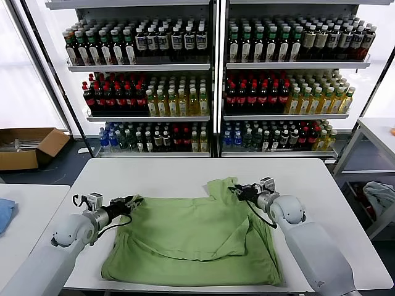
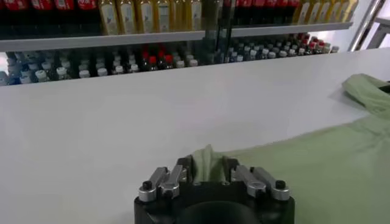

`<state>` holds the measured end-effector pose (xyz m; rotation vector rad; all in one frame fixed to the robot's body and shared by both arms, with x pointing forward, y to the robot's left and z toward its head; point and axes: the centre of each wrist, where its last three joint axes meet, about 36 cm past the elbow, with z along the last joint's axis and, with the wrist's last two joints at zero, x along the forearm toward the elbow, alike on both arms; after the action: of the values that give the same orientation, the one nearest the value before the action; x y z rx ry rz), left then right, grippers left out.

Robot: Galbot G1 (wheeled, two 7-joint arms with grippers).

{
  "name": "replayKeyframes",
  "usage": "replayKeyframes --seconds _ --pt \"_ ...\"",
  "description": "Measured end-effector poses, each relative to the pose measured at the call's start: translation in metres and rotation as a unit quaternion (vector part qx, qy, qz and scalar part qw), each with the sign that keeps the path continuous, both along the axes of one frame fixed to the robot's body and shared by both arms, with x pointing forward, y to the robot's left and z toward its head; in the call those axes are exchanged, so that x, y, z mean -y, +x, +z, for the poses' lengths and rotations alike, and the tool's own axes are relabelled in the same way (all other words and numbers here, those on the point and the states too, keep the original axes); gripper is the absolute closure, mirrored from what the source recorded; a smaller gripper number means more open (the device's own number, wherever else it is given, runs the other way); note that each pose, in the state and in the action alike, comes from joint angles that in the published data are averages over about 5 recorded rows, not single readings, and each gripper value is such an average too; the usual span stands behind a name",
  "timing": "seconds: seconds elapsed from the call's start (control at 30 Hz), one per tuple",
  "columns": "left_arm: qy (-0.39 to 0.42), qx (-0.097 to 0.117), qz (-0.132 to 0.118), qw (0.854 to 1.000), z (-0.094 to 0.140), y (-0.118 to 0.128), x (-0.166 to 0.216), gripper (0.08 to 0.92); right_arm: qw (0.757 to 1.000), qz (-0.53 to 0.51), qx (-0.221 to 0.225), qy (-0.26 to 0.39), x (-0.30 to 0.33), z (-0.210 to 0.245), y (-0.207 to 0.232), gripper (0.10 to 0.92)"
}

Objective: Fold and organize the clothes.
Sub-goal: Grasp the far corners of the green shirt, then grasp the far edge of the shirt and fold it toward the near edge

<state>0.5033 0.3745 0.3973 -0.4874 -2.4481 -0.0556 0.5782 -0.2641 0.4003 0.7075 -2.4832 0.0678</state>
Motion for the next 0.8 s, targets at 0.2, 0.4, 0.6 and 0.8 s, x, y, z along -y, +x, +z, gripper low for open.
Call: replayKeyframes --seconds 0.2,0.4,0.6,0.8 --pt "-0.003 0.005 -0.002 1.000 0.002 -0.003 -0.001 0.872 1.000 -0.004 0.007 0.013 0.000 0.005 -0.002 0.916" --pt "-0.006 0.016 -0.005 1.000 0.010 -0.006 -0.001 0.908 0.999 -0.010 0.015 0.033 0.003 0.014 -0.009 0.916" --pt "-0.007 0.034 -0.012 0.999 0.024 -0.011 0.000 0.908 0.998 -0.014 0.033 0.058 0.007 0.028 -0.021 0.916" --pt "-0.008 0.054 -0.017 0.998 0.038 -0.022 0.001 0.908 0.995 -0.014 0.052 0.083 0.015 0.043 -0.043 0.916"
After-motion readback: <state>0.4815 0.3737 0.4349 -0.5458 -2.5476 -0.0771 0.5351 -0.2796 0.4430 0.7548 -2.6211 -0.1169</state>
